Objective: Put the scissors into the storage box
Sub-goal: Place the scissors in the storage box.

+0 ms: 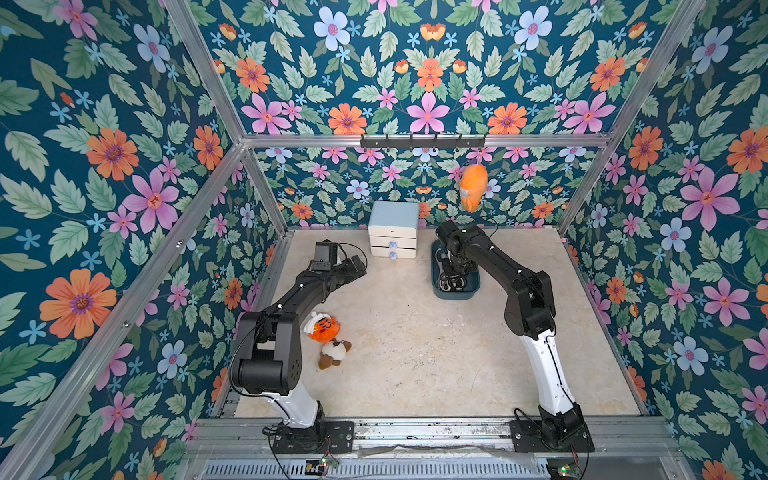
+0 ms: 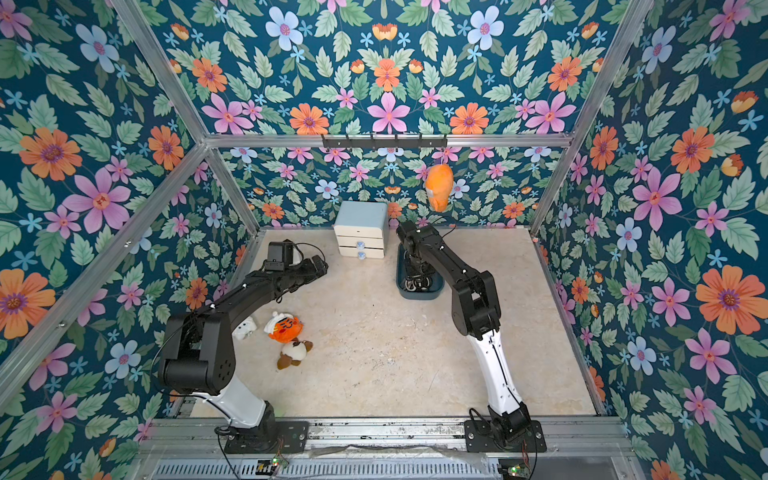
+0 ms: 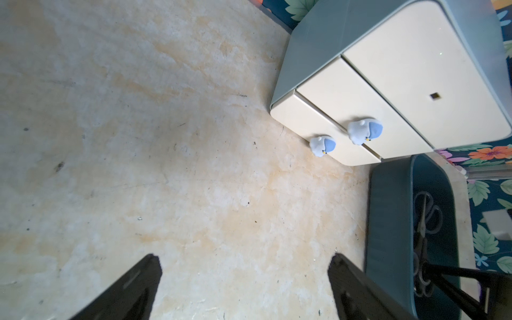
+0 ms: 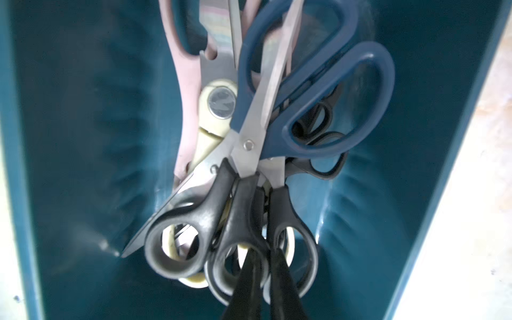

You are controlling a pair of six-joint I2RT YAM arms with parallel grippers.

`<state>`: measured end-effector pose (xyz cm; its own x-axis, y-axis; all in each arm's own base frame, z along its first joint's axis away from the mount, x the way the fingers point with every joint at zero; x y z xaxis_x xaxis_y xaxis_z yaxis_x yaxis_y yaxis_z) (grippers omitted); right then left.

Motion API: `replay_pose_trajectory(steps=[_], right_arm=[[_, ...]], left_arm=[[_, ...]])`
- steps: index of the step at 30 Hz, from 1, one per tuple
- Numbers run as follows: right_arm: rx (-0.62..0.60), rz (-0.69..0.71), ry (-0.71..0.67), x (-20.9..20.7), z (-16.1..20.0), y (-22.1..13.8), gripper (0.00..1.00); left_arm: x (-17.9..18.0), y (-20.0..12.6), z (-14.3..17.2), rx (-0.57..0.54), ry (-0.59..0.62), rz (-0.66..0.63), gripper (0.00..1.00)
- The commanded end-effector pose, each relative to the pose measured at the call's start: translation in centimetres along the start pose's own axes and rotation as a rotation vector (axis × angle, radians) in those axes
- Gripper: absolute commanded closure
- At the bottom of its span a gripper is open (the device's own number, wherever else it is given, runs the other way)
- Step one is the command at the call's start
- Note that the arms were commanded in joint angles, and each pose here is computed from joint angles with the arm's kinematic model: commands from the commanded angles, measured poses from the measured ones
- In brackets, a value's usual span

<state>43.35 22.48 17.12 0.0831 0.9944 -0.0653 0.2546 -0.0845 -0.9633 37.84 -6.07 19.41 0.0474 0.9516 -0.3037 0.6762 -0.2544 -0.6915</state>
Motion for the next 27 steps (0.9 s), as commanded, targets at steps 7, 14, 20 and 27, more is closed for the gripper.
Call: replay_pose_trajectory(steps=[7, 14, 20, 27], right_arm=[[-0.192, -0.053, 0.145, -1.5, -1.1, -6.8, 0.56], [-0.401, 0.095, 0.258, -7.4, 3.0, -9.9, 0.4], [-0.575, 0.095, 0.379, -15.7, 9.6, -8.0, 0.37], [-0.975, -0.003, 0.512, -21.5, 15.0, -4.0, 0.26]], left_arm=[[0.9, -1.8, -0.8, -0.074, 0.161, -0.088, 0.01], [3.0, -3.1, 1.4, -0.2, 0.272, -0.211, 0.01], [5.4, -5.6, 3.8, -0.395, 0.385, -0.399, 0.01], [6.9, -3.6, 5.5, -0.351, 0.451, -0.387, 0.01]])
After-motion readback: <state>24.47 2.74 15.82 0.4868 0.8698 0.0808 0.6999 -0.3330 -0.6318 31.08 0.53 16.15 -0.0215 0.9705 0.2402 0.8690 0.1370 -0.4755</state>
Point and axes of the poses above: each gripper's point midway between its finger pads, its own y axis out along the fingers, its own x axis along the line the jaws close on, z = x × y, the point moved 10 cm from there along -y, back along the fingers, and after that the axes turned 15 degrees about y, right-handed, at the moved point
